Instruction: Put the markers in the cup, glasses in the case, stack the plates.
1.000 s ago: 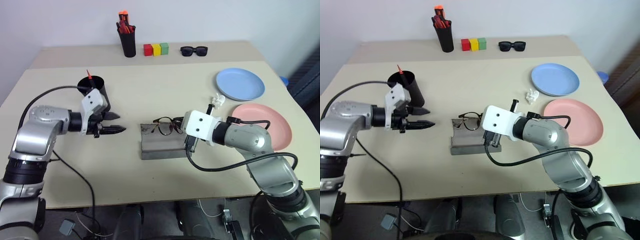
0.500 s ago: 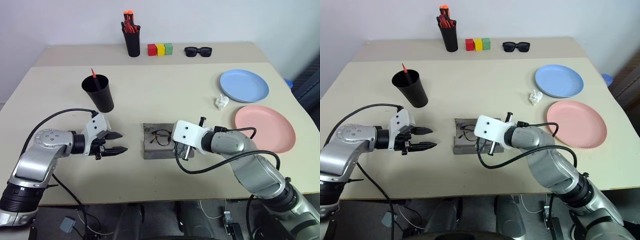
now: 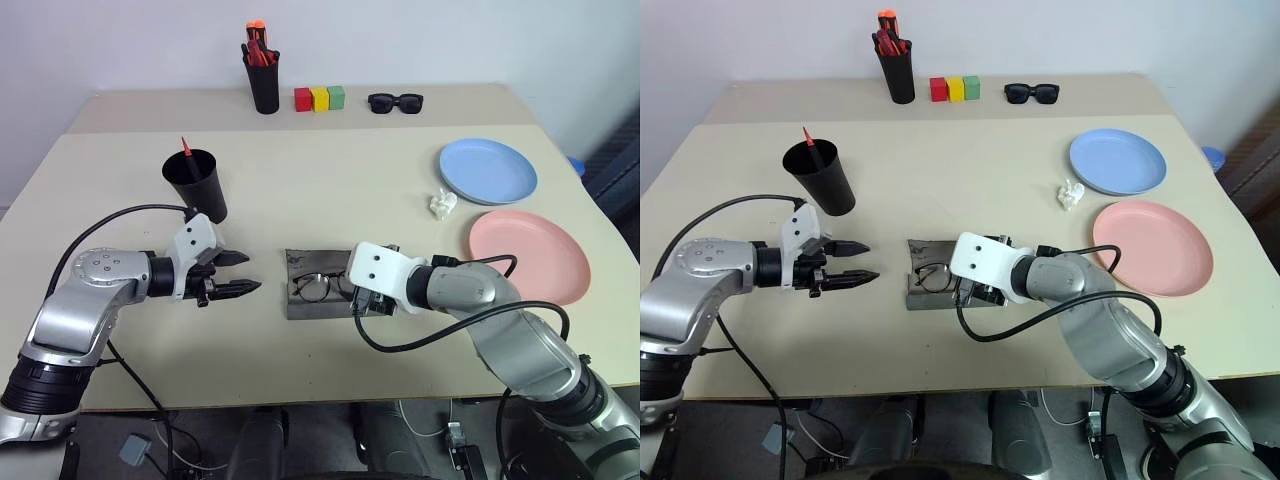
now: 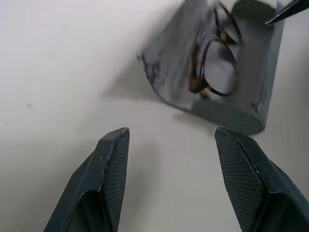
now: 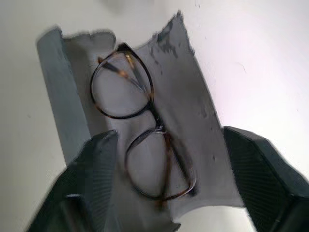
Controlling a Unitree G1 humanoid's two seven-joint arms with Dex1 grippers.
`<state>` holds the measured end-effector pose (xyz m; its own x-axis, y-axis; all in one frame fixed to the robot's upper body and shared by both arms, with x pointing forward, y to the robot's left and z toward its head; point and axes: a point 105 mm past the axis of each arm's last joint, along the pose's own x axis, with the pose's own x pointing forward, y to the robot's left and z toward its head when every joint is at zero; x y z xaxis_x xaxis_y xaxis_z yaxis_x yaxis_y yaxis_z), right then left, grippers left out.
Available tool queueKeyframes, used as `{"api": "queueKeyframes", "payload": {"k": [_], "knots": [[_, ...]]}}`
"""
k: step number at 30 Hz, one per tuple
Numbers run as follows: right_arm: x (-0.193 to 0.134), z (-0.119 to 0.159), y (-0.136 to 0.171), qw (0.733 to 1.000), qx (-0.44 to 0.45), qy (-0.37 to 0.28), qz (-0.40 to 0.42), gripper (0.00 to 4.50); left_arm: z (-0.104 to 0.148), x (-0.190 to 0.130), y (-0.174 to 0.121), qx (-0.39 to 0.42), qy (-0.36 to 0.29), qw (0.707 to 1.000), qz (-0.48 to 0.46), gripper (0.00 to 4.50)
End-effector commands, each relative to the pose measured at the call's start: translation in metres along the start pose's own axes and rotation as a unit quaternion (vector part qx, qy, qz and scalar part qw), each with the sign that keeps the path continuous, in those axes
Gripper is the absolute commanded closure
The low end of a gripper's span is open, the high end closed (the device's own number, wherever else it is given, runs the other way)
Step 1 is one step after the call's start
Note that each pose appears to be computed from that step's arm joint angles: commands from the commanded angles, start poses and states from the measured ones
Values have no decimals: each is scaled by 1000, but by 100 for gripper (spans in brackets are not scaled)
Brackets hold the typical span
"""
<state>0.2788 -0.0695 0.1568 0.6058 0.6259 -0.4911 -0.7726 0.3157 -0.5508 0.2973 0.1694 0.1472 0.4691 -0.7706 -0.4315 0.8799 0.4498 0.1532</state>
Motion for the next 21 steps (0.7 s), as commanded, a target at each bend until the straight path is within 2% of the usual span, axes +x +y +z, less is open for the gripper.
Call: {"api": "queueKeyframes", "payload": {"k": [1,5,8,12,17,21], "knots": [[-15,12,-18,999,-12,-36,-26,116,15,4,8,9,-28,999,11,163],[-16,11,-13,999,-15,-46,-12,116,24,13,20,0,-53,998,24,163],[-16,13,-10,998,-12,-59,-4,109,36,28,28,-13,-75,997,25,243],[-16,12,-13,998,-18,-62,-11,109,44,54,34,-8,-69,997,19,442],[-35,8,-19,996,-26,-82,-14,109,39,97,33,20,-13,999,-22,447],[-53,6,-13,994,-3,-106,3,109,34,102,24,35,5,996,-83,447]]}}
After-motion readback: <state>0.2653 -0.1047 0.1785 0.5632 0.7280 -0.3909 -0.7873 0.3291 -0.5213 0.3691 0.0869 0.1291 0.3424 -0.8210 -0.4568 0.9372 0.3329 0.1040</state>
